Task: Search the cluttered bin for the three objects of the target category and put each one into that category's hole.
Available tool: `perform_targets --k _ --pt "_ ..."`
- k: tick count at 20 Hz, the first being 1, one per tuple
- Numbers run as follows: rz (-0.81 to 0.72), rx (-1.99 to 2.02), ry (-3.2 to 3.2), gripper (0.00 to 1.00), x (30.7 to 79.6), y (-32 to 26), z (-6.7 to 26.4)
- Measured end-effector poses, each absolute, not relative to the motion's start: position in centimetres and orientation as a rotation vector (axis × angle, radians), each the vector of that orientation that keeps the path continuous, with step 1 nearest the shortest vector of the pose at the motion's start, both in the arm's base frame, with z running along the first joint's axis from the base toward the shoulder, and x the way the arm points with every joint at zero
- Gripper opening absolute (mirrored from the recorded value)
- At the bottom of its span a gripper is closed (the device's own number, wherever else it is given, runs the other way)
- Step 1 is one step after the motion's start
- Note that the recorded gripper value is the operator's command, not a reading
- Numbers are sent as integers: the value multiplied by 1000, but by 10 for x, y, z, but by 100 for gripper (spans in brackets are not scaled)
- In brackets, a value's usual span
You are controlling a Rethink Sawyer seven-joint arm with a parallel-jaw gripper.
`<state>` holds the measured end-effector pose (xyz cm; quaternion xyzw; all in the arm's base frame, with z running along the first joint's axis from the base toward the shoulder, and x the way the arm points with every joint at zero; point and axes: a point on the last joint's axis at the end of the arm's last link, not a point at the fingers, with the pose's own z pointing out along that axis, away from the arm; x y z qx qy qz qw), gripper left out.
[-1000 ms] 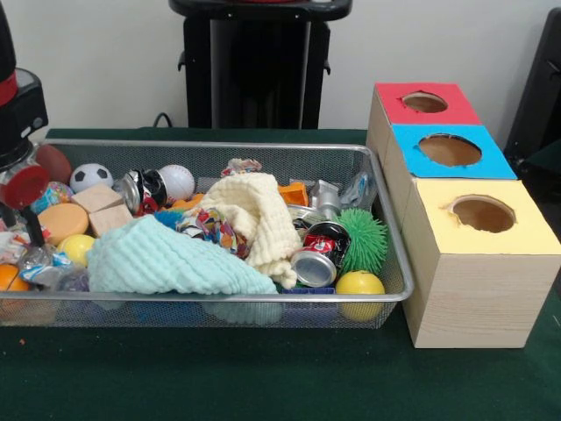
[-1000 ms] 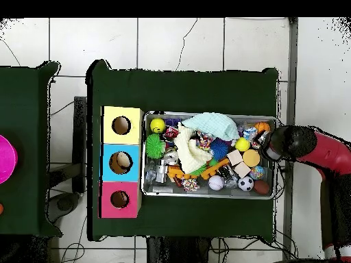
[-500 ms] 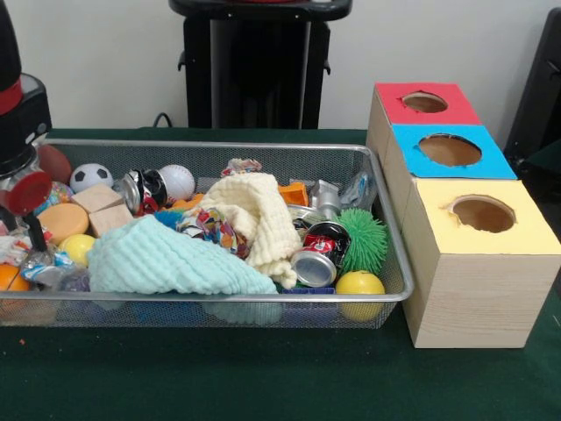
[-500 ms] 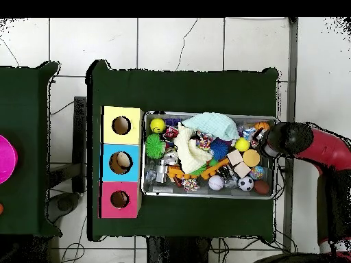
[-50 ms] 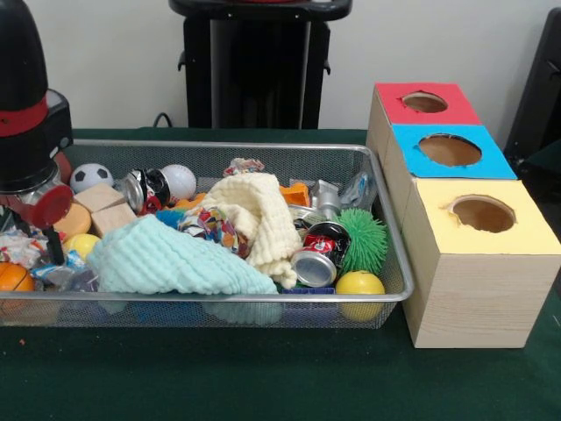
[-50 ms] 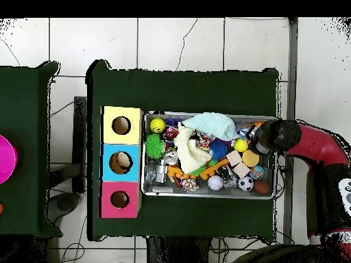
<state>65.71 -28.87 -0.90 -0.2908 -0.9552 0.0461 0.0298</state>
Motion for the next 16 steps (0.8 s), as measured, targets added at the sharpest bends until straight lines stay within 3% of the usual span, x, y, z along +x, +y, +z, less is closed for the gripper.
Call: perform_targets --k 16 --pt "282 -886 -2986 100 658 -273 -10"
